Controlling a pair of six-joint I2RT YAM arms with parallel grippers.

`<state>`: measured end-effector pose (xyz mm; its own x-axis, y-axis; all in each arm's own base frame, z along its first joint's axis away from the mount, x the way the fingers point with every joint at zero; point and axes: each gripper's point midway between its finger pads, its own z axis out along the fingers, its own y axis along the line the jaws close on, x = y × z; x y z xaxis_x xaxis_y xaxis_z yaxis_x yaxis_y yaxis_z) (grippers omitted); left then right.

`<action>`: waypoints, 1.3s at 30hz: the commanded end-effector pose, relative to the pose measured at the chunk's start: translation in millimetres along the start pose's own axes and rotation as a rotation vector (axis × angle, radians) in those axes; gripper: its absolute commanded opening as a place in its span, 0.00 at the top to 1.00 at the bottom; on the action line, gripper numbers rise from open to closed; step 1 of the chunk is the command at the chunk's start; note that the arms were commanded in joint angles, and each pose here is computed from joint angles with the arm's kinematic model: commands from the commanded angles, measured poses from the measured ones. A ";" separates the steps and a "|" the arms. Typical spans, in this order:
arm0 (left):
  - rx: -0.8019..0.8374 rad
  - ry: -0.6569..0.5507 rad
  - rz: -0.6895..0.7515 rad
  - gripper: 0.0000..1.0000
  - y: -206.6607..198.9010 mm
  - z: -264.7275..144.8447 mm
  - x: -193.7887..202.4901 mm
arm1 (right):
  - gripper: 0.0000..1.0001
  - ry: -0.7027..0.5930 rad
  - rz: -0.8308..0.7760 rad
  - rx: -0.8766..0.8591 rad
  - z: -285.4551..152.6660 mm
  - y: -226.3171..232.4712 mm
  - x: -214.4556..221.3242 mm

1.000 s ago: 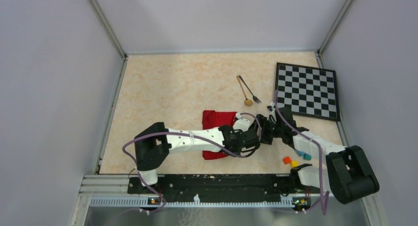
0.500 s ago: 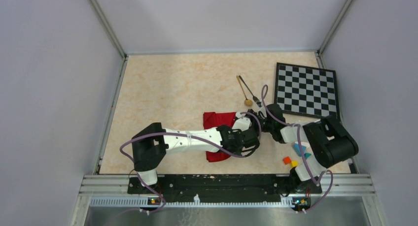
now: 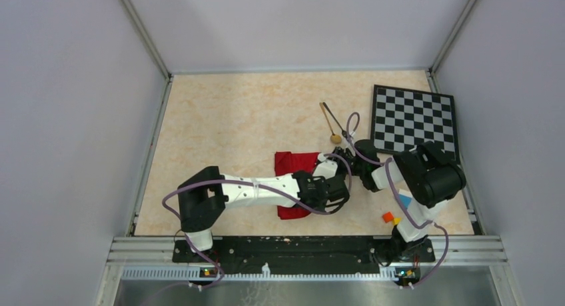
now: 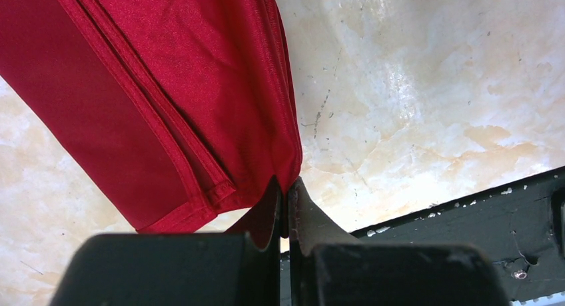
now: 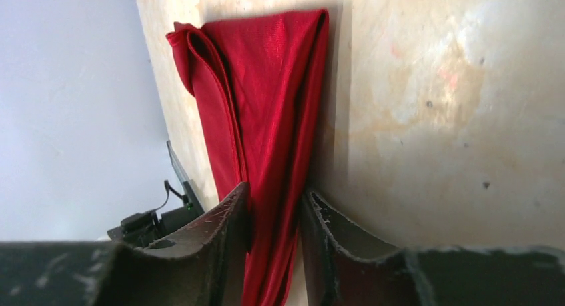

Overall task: Fold the napkin into a case and place the utensils inside
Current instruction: Pick up the 2/3-rectangle-folded napkin at the center of the board, then fold the 2/3-rectangle-folded napkin at the center of the board.

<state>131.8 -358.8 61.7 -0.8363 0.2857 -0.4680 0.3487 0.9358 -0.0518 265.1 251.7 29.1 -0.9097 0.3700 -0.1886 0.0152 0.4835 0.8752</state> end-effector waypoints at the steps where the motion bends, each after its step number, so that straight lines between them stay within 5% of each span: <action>1: 0.051 -0.042 -0.018 1.00 -3.4 -12.5 -9.4 | 0.70 -0.063 -0.068 -0.025 9.9 8.7 -20.0; 5: 0.102 -0.037 -0.004 0.97 -11.4 -11.9 -8.5 | 0.96 -0.074 -0.106 -0.033 12.3 12.7 -26.6; 9: 0.252 -0.049 -0.027 0.31 -22.1 -31.0 -21.1 | 1.00 -0.057 -0.170 -0.024 14.1 14.7 -29.0; 10: 0.315 -0.068 -0.051 0.23 -20.9 -44.5 -31.2 | 1.00 -0.046 -0.185 -0.017 14.7 14.4 -29.1; 12: 0.412 -0.117 -0.109 0.21 -9.0 -61.7 -51.8 | 1.00 -0.032 -0.207 -0.014 15.7 16.2 -29.8; 14: 0.510 -0.166 -0.199 0.27 15.5 -73.7 -75.2 | 1.00 -0.024 -0.222 -0.003 16.3 16.1 -30.2; 20: 0.544 -0.289 -0.481 0.85 122.6 -48.4 -126.7 | 1.00 -0.006 -0.274 0.054 19.0 16.2 -32.0; 22: 0.577 -0.295 -0.511 0.95 133.8 -37.2 -138.7 | 1.00 0.002 -0.289 0.072 19.9 17.4 -31.9; 39: 0.458 -0.094 -0.577 1.00 158.1 83.7 -95.8 | 1.00 -0.016 -0.472 0.263 23.1 55.3 -39.6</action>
<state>297.9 -252.0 29.1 -0.9158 -0.2646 -0.3021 -0.0088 0.7654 -0.6435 300.7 268.5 39.8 -0.8911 0.1165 -0.4386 -0.2108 0.7496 0.6274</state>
